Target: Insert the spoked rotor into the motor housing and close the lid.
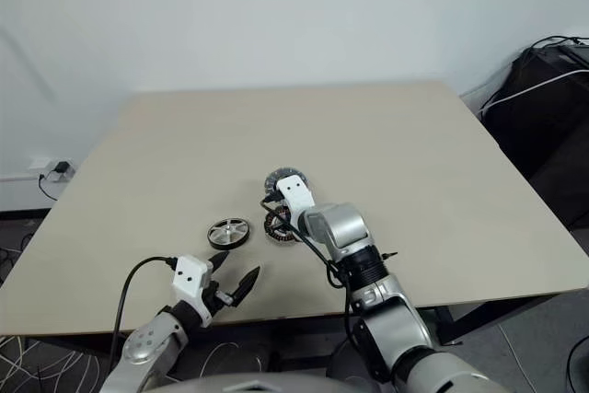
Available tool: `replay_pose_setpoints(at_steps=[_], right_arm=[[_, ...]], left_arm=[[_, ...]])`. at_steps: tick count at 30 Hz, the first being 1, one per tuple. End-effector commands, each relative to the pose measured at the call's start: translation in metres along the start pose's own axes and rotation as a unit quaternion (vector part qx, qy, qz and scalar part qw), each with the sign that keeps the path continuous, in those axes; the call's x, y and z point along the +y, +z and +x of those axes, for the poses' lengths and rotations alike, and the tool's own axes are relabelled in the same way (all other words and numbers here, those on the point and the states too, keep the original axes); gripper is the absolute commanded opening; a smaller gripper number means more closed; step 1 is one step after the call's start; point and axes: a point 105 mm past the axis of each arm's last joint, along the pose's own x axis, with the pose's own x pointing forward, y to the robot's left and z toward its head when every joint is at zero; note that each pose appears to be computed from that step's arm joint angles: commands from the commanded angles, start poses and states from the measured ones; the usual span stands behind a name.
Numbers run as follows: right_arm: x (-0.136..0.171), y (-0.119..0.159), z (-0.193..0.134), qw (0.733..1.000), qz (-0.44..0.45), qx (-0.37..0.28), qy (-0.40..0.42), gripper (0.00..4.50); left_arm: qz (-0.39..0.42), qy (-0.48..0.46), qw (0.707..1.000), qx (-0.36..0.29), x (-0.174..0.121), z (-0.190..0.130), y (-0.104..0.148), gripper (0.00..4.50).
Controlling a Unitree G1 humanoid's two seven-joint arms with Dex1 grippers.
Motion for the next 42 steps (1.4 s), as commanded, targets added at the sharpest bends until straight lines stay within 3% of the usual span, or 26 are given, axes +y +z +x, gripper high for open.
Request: replay_pose_setpoints(at_steps=[1,16,21,26,42], right_arm=[[0.014,0.017,-0.005,0.998,0.021,-0.036,0.040,0.03],[0.013,0.023,-0.013,0.996,0.036,-0.060,0.053,0.03],[0.016,0.034,-0.033,0.987,-0.079,-0.135,0.043,0.03],[0.019,0.023,-0.035,0.966,-0.211,-0.151,0.020,0.03],[0.016,0.015,-0.012,0.962,-0.248,-0.113,0.010,0.03]], left_arm=[[0.006,0.004,1.000,-0.020,0.002,0.000,0.008,4.50],[0.008,0.001,1.000,-0.021,0.000,0.000,0.013,4.50],[0.009,0.001,1.000,-0.021,0.000,0.000,0.015,4.50],[0.011,0.000,1.000,-0.021,0.001,0.001,0.018,4.50],[0.009,0.000,1.000,-0.023,-0.005,0.000,0.024,4.50]])
